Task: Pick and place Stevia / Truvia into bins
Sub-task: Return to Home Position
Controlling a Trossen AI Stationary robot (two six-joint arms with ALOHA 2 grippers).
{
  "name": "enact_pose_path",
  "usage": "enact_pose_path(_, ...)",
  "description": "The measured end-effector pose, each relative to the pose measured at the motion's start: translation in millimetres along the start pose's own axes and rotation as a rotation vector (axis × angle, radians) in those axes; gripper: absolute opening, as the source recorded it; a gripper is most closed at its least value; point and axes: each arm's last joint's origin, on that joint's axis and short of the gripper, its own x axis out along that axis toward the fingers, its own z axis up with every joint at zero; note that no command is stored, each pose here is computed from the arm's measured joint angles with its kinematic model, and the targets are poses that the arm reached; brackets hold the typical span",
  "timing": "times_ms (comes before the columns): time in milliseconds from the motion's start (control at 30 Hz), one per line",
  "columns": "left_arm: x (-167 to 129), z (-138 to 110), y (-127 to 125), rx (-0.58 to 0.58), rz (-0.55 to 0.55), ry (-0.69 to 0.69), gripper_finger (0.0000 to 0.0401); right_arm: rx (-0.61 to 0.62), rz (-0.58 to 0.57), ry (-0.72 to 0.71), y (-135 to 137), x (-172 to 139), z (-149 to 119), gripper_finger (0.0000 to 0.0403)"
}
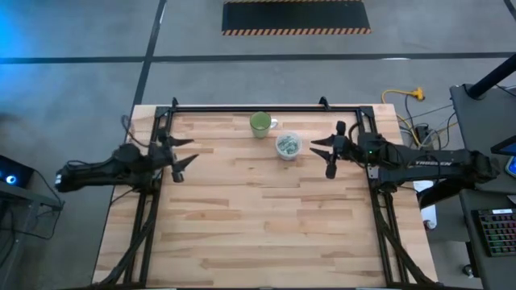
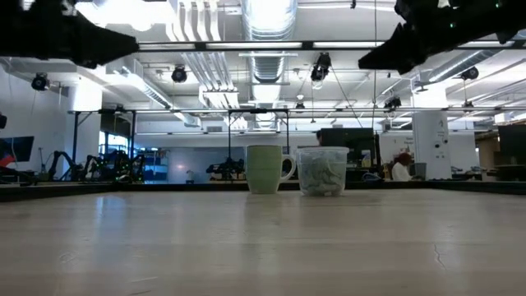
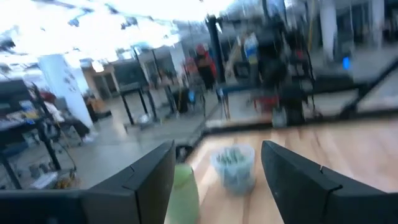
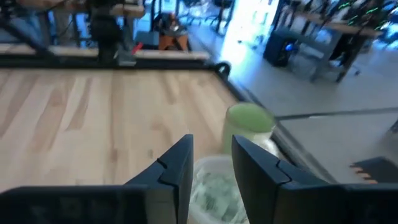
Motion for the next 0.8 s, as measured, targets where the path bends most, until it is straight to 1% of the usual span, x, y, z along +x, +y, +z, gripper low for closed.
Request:
enact_pose_path(67, -6, -2, 1, -0.028, 0.015, -0.043, 0.0222, 0.012, 0.010, 0.010, 1, 0, -5, 0.0097)
enact_pose_path(200, -12, -9, 1, -0.078, 0.013, -0.061, 0.0222, 0.032, 0.024, 0.009, 2, -1, -7, 0.0093)
enact_pose_path(267, -10, -14, -1, -0.089, -0.002, -0.027, 0.0222, 0.032, 0.053, -0.004, 5, -1, -8, 0.0091)
enact_pose_path(433, -6, -22, -5, -0.109, -0.024, -0.016, 0.0222, 0.024, 0.106, -0.070, 14, -2, -9, 0.0088)
enact_pose_path(567, -7, -24, -8, -0.137, -0.101, -0.051, 0.0222, 0.017, 0.141, -0.098, 20, -6, -9, 0.0092)
enact_pose_path(667, -6, -31, -12, -0.156, -0.172, -0.033, 0.0222, 0.014, 0.169, -0.108, 24, -9, -11, 0.0095)
enact_pose_path(800, -5, -34, -13, -0.158, -0.176, -0.038, 0.0222, 0.018, 0.189, -0.157, 26, -15, -13, 0.0094)
